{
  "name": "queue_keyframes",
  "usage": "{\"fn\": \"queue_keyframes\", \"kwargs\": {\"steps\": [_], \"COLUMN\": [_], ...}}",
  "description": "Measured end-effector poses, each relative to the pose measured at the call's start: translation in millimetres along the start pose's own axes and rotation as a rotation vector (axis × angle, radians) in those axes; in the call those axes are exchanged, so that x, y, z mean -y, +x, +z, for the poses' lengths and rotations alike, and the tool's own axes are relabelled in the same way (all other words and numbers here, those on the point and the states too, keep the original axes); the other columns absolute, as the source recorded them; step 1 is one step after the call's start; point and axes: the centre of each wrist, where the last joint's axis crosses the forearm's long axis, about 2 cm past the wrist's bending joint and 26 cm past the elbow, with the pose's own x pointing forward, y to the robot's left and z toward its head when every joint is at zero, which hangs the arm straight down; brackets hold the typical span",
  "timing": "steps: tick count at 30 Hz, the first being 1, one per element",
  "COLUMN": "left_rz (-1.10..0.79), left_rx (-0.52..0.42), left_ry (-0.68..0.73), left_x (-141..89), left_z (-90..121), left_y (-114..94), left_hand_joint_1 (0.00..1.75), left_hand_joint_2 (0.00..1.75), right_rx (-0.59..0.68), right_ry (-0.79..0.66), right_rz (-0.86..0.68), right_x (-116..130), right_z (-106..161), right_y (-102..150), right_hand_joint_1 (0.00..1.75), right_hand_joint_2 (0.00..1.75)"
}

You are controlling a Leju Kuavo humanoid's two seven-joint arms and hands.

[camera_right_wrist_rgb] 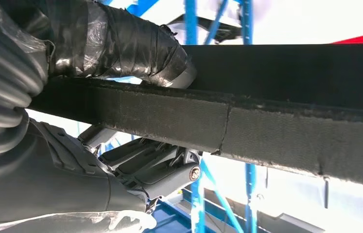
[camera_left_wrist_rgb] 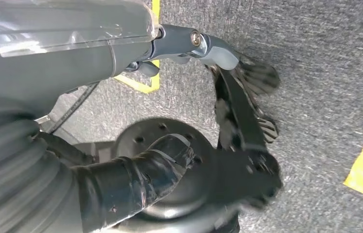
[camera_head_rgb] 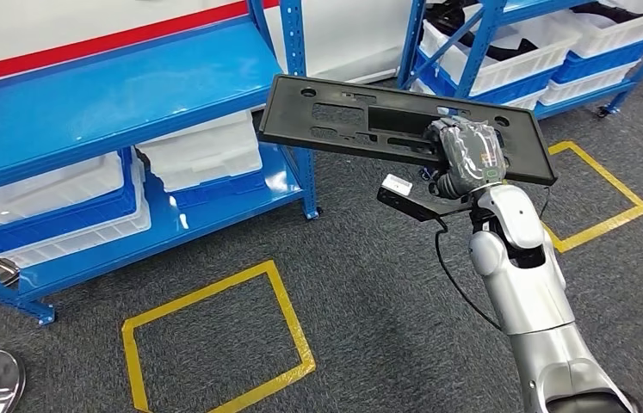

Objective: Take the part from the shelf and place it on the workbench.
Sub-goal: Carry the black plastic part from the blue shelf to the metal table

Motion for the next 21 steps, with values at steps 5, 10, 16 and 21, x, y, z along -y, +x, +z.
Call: {"fn": "queue_keyframes", "kwargs": {"steps": [5,10,16,21], "left_rz": [0.031,0.044,0.055,0.055], "left_rx": [0.009,0.007,0.012,0.014], "left_ry": [0.008,0.005,0.008,0.010], "left_x": [-2.4,-2.5,-3.9,-3.1], "left_z": [1.8,3.1,5.3,6.6], "left_y": [1.2,1.5,2.0,3.0], "left_hand_joint_1": [0.00,0.00,0.00,0.00], "left_hand_joint_2": [1.75,1.75,1.75,1.75], "right_rx": [0.001,-0.010,-0.014,0.000], "right_ry": [0.001,0.017,0.023,0.014], "right_rz": [0.002,-0.004,-0.003,0.001], "right_x": [4.1,9.5,11.8,16.3], "right_z": [-4.0,-8.2,-11.2,-18.7], "right_y": [-1.4,-5.3,-7.5,-5.7], "right_hand_joint_1": [1.75,1.75,1.75,1.75], "right_hand_joint_2": [1.75,1.75,1.75,1.75]}}
